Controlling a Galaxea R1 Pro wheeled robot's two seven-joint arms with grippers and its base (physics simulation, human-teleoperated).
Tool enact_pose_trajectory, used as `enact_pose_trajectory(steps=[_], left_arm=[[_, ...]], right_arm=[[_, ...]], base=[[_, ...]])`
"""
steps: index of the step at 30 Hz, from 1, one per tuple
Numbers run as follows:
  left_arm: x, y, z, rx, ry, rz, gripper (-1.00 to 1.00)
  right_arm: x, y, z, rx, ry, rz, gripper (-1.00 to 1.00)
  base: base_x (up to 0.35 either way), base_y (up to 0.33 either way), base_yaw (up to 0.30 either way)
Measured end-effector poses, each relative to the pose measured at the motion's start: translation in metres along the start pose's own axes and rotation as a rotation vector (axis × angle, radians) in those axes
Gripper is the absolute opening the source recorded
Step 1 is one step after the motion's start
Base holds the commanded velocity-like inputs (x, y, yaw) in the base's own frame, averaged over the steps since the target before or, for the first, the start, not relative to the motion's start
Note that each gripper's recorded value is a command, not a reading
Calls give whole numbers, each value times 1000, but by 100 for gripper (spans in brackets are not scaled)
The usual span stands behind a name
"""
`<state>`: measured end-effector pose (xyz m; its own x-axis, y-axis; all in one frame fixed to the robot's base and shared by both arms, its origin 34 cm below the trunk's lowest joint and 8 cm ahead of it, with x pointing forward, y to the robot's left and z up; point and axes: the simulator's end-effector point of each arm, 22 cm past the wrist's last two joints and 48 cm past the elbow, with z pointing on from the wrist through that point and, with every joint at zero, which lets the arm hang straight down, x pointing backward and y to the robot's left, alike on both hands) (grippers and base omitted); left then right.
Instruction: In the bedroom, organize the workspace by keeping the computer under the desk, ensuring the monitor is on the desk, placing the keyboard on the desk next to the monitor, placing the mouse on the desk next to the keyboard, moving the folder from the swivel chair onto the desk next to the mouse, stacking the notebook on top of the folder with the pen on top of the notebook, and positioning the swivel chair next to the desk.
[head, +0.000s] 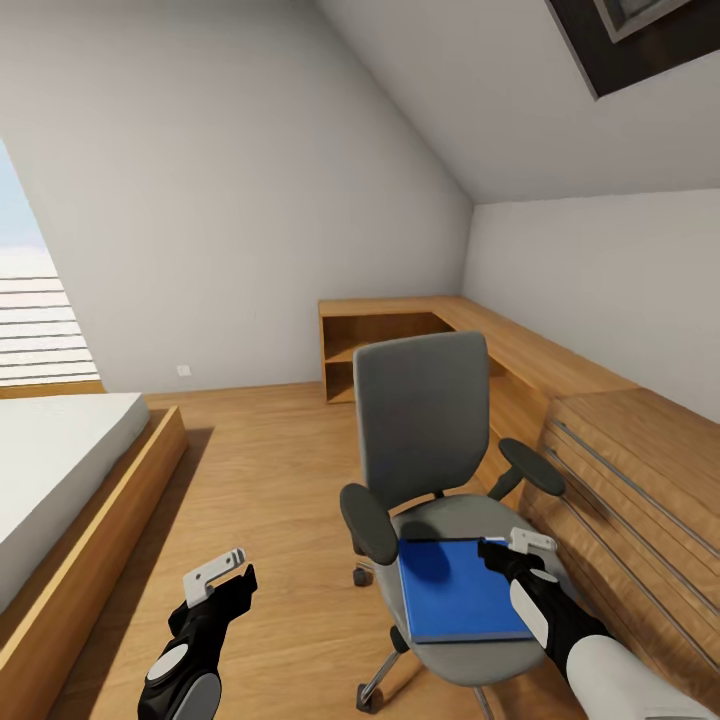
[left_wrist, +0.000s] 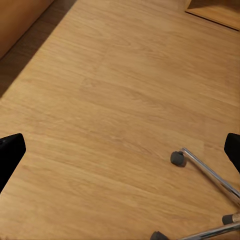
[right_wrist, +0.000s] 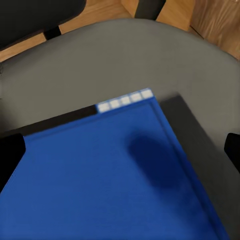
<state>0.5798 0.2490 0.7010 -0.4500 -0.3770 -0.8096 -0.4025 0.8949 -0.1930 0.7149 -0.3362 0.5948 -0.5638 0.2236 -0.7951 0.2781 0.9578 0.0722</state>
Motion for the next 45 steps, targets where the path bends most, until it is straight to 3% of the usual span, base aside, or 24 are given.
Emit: enact_pose_trajectory(steps=[37, 39, 40, 45], left_arm=[[0, 0, 0, -2, -3, 4, 100], [0, 0, 0, -2, -4, 3, 100], [1, 0, 0, -1, -6, 1, 100], [9, 2, 4, -1, -7, 1, 100]], right_arm=[[-7, 1, 0, -1, -12, 1, 100], [-7, 0, 0, 6, -11, 1, 100], [-3, -12, 0, 59, 1, 2, 100], [14, -19, 5, 84, 38, -2, 100]], base=[[131, 0, 0], [8, 0, 0], [2, 0, 0], [1, 0, 0]])
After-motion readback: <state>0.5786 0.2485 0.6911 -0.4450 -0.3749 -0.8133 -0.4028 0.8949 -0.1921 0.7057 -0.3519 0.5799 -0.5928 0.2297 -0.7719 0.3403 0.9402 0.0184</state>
